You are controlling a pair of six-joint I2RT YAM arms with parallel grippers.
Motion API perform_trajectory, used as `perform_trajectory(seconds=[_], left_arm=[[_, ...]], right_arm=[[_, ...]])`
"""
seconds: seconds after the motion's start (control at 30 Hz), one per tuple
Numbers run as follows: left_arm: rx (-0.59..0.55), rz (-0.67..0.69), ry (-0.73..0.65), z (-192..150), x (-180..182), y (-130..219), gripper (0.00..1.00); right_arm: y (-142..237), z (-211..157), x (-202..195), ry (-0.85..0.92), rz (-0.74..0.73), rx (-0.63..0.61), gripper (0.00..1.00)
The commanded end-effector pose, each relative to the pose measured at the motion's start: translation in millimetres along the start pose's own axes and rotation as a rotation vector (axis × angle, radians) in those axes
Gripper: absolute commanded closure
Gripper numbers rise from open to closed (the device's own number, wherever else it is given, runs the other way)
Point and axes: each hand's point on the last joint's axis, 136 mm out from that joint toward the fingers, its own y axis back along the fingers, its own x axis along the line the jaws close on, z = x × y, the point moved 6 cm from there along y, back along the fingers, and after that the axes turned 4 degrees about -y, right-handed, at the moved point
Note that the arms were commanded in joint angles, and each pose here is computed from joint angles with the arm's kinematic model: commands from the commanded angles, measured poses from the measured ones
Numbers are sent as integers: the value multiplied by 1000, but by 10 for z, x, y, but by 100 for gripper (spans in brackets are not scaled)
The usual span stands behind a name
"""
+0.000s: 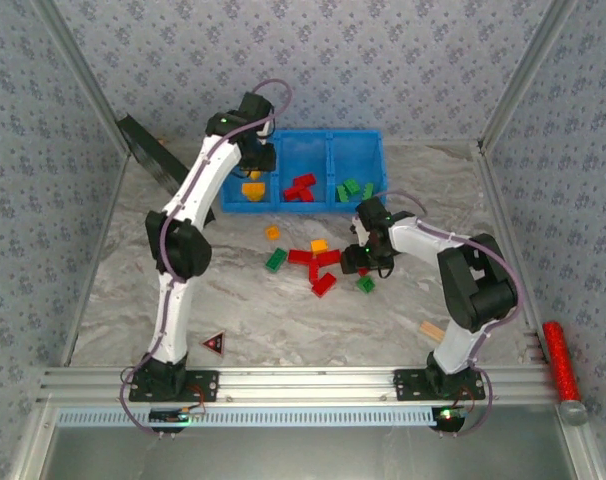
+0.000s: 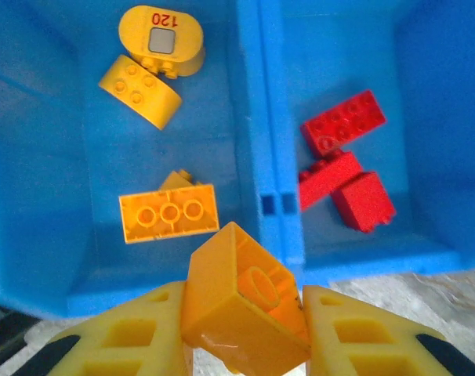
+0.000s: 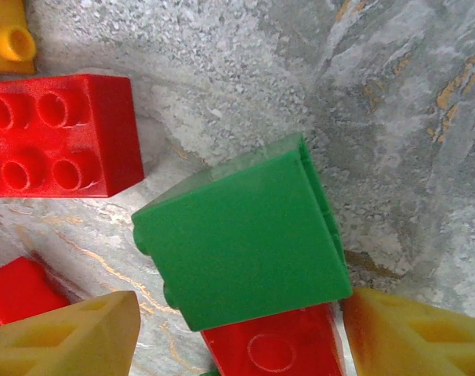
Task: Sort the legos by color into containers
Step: Place the lego in the container.
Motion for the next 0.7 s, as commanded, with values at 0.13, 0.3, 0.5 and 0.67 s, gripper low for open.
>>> perform_trajectory(seconds=[0.13, 0.3, 0.5, 0.67], left_arm=[[75, 65, 27, -22, 304, -435, 72], [87, 80, 31, -13, 403, -638, 72], [102, 80, 34, -28, 453, -718, 72], [121, 76, 29, -59, 473, -756, 67]], right_arm=[[-70, -37, -37, 20, -42, 30, 33], [-84, -69, -58, 4, -56, 42, 37], [-89, -107, -69, -3, -65, 51, 45], [-108, -138, -91, -9, -76, 60, 52]])
